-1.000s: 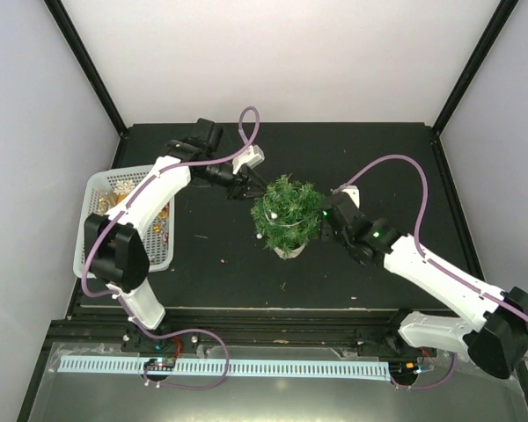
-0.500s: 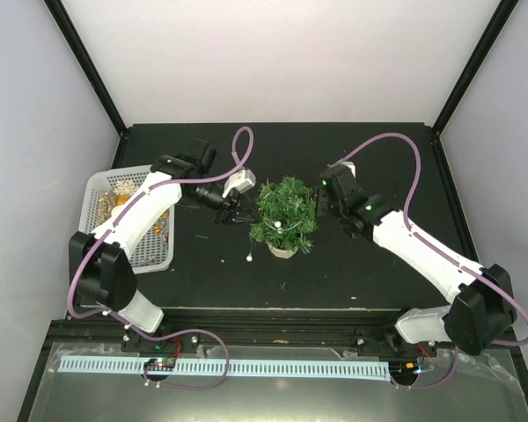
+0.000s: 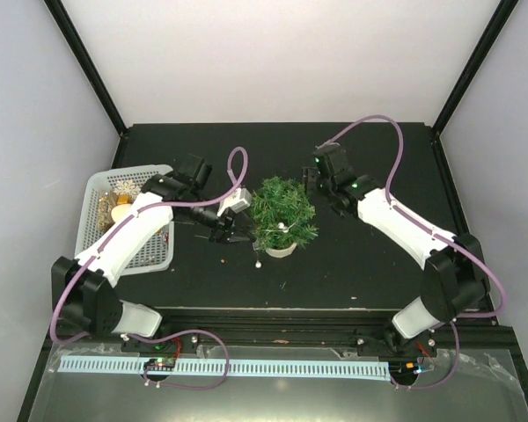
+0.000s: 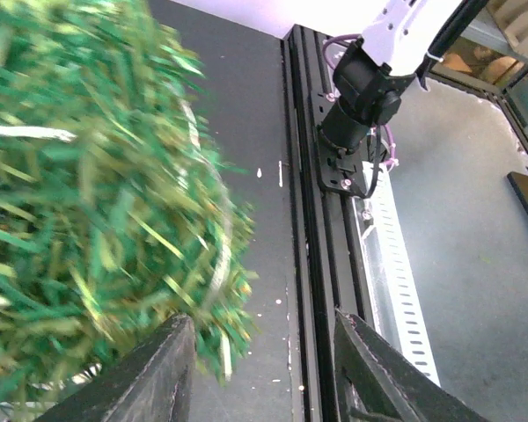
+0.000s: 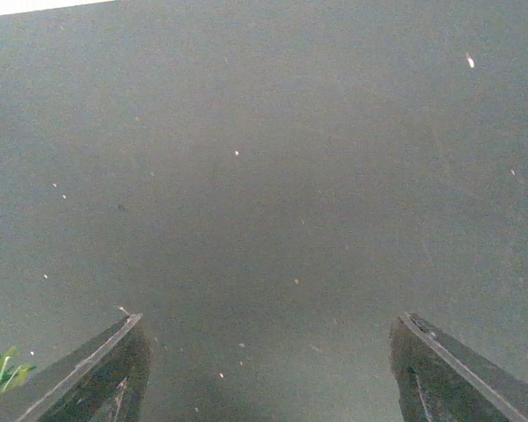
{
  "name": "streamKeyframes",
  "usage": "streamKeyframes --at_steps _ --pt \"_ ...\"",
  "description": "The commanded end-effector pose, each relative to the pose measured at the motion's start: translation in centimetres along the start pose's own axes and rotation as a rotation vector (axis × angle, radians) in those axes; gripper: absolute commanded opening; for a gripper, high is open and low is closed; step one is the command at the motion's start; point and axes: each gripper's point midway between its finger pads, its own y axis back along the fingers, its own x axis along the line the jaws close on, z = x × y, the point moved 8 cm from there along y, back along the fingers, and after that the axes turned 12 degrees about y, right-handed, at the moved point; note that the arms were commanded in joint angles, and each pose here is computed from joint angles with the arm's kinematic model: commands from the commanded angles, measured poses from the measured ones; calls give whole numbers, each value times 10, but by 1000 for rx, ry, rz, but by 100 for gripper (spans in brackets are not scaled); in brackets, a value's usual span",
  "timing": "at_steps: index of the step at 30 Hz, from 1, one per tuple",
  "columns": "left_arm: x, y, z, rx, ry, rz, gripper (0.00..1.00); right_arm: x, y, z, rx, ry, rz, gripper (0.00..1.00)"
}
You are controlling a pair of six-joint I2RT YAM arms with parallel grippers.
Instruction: Decorate the small christmas tree
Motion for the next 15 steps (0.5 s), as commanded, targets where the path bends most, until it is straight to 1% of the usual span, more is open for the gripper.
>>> streamKeyframes --at_steps 1,4,7,10,15 --pt "-13 1 -1 -21 -73 21 46 3 4 36 -93 8 26 75" --pt "-14 4 -2 -21 -89 83 50 -5 7 50 -111 -8 -28 76" --pt "-15 11 0 -40 -129 170 56 -14 12 55 -121 -19 -70 78" --pt "-13 15 1 -51 -138 238 58 -23 20 56 -128 -24 -117 80" --pt "-8 32 8 -80 -146 356 61 -33 46 49 -133 -34 -157 79"
